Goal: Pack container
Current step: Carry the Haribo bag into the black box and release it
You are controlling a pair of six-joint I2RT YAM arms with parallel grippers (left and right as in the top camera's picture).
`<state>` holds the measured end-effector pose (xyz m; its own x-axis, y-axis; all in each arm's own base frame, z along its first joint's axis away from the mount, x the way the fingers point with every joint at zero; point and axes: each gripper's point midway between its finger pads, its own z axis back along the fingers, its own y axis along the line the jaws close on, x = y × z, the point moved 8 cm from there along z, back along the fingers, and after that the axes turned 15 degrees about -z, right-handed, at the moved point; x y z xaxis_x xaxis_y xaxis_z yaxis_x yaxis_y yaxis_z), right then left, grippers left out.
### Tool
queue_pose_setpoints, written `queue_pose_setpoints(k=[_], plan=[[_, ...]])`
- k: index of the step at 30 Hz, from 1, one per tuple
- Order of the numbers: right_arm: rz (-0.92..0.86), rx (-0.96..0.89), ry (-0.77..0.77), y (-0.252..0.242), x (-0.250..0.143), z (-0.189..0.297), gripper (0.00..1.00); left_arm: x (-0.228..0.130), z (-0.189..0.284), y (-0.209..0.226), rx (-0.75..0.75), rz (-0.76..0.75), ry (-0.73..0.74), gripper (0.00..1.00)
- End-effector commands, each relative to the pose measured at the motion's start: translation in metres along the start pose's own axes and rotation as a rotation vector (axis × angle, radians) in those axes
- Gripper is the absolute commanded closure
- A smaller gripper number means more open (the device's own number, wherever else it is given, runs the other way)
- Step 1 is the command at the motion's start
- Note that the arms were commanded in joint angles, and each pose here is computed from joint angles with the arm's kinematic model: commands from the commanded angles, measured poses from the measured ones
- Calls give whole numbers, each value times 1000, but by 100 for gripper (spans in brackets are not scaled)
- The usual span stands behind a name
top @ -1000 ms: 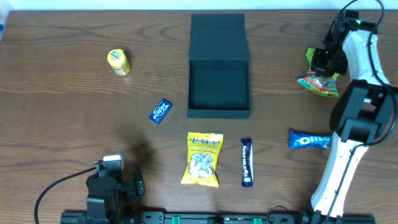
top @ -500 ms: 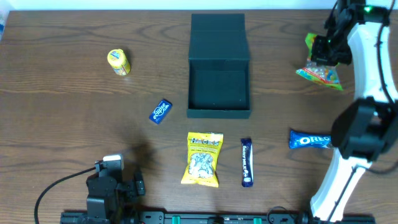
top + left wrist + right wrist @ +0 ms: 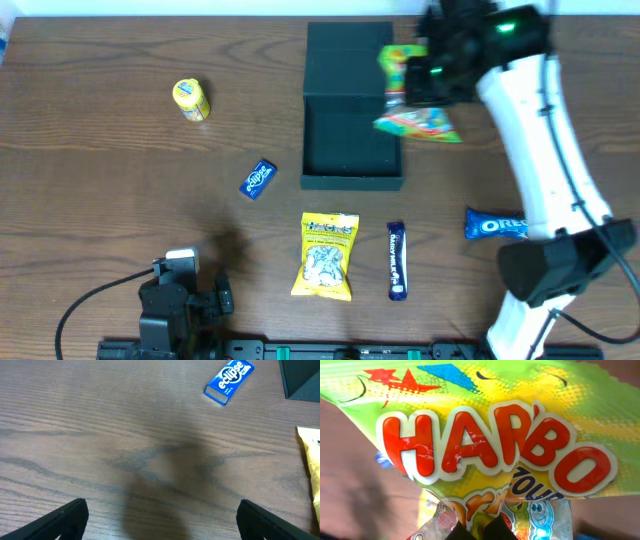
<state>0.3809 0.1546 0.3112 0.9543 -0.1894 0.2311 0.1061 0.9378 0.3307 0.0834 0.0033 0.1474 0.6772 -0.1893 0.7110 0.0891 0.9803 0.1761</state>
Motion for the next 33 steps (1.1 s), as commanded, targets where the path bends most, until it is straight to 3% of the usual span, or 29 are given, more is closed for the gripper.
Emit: queue_pose_setpoints(k=[1, 11, 26, 33], plan=[[-31, 54, 1, 30, -11, -5, 99, -13, -6, -2, 0, 15, 67, 4], [-129, -72, 35, 39, -11, -66, 99, -13, -6, -2, 0, 15, 67, 4], [-15, -173, 124, 20, -1, -161, 99, -13, -6, -2, 0, 15, 67, 4], [-12, -241, 130, 8, 0, -176, 99, -13, -6, -2, 0, 15, 67, 4]])
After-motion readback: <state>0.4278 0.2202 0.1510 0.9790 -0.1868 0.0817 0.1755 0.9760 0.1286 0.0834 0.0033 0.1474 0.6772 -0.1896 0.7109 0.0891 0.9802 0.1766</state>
